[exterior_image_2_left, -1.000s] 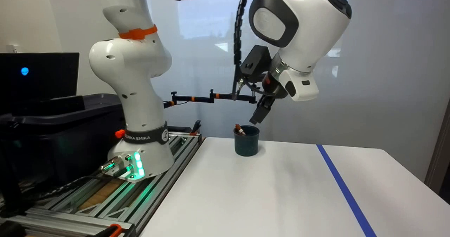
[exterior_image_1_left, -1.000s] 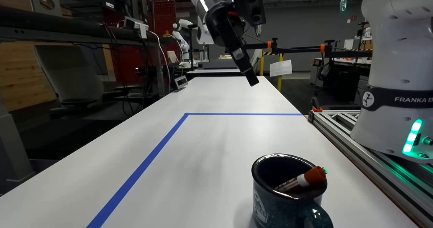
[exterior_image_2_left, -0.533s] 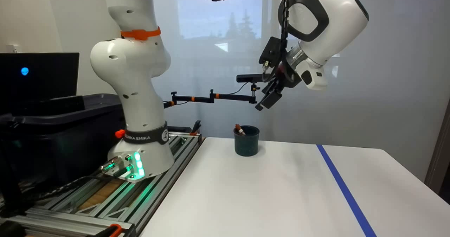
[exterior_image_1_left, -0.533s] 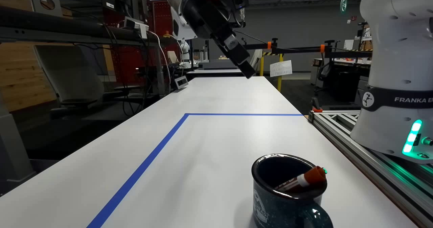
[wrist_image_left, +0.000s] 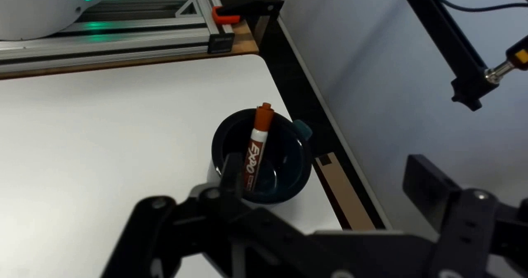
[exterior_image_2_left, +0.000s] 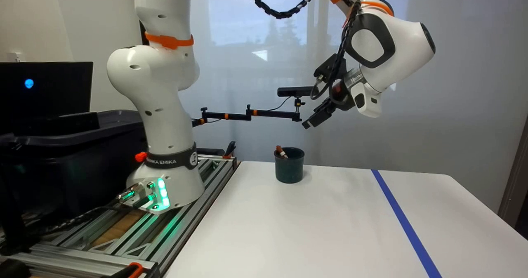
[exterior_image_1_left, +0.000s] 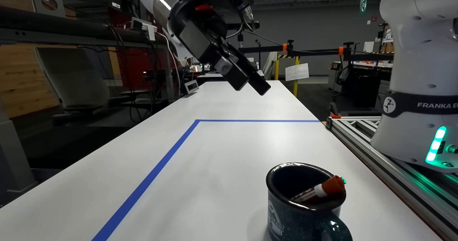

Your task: Remove the marker from the cup and put it on the table

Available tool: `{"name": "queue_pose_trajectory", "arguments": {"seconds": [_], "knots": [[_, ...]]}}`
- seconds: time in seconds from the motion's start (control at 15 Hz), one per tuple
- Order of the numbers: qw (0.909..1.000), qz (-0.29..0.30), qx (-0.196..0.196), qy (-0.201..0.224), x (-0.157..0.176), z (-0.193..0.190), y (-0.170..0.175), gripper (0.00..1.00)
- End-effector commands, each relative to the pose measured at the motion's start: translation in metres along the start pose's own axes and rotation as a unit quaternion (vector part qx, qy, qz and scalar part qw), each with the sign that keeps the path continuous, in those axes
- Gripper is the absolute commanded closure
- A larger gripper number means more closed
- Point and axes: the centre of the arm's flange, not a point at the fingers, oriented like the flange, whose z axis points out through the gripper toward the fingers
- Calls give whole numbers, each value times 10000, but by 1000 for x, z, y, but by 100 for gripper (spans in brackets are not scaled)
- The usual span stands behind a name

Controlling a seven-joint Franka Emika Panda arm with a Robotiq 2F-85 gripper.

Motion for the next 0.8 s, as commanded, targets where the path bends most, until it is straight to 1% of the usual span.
{"name": "queue_pose_trajectory", "arguments": {"seconds": [0.0,0.2,0.47,0.6,0.67,0.73], "knots": [[9979,533,157,-329,13,3,-21,0],[9918,1202,161,-405,19,11,-29,0],[9769,2125,-84,-188,27,21,-35,0],[9730,2249,-510,68,32,25,-34,0],[9695,2352,-663,207,35,28,-32,0],[9678,2372,-786,317,37,31,-31,0]]}}
